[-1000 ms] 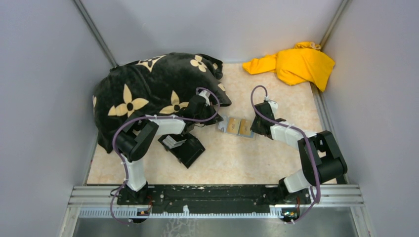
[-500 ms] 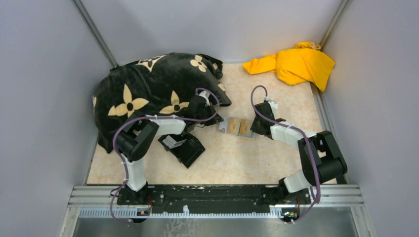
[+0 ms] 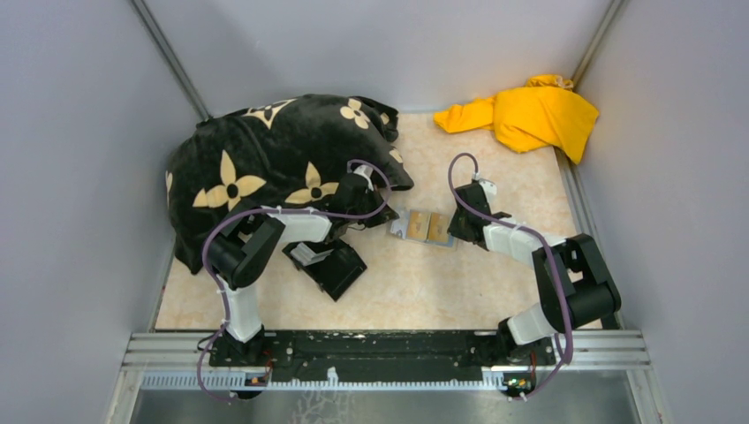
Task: Put the credit cards into the card holder
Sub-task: Turn over the card slot at the center of the board.
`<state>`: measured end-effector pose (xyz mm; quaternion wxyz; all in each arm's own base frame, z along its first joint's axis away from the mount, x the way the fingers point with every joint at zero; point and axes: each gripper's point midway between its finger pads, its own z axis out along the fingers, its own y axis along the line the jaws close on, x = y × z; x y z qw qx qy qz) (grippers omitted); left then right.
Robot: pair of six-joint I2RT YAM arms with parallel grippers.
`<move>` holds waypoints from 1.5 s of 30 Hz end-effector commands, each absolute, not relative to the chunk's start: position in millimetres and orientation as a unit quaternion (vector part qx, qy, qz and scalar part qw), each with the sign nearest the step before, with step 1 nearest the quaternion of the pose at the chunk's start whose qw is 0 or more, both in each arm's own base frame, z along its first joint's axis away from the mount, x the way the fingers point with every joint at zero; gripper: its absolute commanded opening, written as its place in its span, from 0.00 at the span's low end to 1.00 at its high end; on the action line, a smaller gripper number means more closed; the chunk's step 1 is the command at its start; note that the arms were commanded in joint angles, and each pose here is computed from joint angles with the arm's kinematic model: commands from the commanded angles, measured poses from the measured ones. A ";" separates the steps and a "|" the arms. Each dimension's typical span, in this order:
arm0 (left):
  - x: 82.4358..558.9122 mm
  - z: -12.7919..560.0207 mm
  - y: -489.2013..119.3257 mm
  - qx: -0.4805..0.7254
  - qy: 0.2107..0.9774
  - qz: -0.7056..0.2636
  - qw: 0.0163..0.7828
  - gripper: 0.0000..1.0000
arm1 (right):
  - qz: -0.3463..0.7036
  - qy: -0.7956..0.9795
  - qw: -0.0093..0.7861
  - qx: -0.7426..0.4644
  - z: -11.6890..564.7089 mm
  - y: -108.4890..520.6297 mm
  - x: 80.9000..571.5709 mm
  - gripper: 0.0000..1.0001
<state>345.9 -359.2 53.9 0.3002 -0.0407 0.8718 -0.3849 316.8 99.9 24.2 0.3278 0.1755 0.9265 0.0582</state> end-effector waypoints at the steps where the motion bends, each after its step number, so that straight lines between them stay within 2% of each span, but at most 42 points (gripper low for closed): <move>1: 339.5 40.9 -354.7 -0.056 0.877 -0.377 0.292 0.00 | 0.019 0.939 0.296 0.172 4.2 84.1 297.2 0.00; 45: 337.9 90.7 -371.6 -0.073 0.820 -0.476 0.311 0.00 | 0.014 0.938 0.299 0.173 7.2 81.1 294.9 0.00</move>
